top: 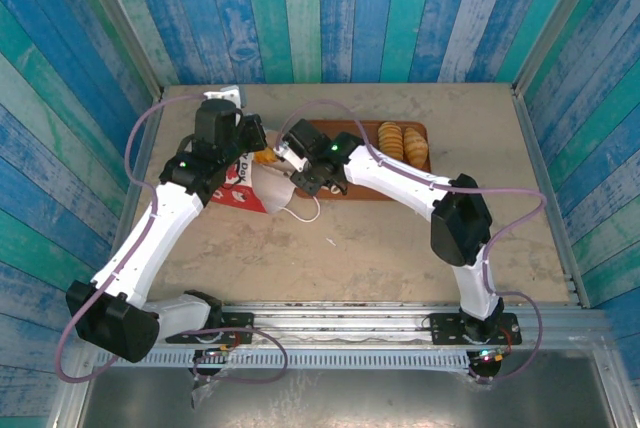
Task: Take the fake bread out of the paper bag
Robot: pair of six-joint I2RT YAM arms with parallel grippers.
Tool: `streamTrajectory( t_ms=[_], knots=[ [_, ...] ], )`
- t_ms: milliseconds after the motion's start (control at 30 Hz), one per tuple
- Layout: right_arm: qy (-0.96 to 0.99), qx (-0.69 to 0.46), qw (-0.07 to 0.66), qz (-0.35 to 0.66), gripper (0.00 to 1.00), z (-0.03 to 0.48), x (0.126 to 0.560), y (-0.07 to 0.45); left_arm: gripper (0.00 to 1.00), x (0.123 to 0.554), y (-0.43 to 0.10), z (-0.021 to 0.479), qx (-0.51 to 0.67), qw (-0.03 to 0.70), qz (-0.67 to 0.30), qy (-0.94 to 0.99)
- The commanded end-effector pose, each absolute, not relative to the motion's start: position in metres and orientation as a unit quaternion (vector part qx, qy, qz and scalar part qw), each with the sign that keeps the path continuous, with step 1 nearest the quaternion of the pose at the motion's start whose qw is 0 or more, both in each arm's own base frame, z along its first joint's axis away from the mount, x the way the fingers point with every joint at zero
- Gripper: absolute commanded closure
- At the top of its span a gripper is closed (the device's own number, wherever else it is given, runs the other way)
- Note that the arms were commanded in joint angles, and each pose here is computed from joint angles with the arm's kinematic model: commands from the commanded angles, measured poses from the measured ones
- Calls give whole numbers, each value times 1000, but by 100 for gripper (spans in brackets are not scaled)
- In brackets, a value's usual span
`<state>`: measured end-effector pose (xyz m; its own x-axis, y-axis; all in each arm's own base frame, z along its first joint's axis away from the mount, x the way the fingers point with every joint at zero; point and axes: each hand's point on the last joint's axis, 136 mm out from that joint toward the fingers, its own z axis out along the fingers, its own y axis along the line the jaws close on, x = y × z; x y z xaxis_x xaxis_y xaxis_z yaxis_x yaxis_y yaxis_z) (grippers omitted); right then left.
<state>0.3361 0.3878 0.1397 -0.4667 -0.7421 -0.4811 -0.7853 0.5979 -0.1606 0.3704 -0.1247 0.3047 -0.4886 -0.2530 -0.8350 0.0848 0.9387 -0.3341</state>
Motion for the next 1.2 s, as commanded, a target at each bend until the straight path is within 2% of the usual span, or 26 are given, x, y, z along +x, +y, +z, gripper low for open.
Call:
streamTrajectory(
  t_ms=[0,1167],
  knots=[
    [856,-440,267,43,52,144,338,394,100,367,-126,321,-52,525,-185,829],
    [863,-423,263,86,51,132,338,411,100,363,-123,325,-52,530,-183,826]
  ],
)
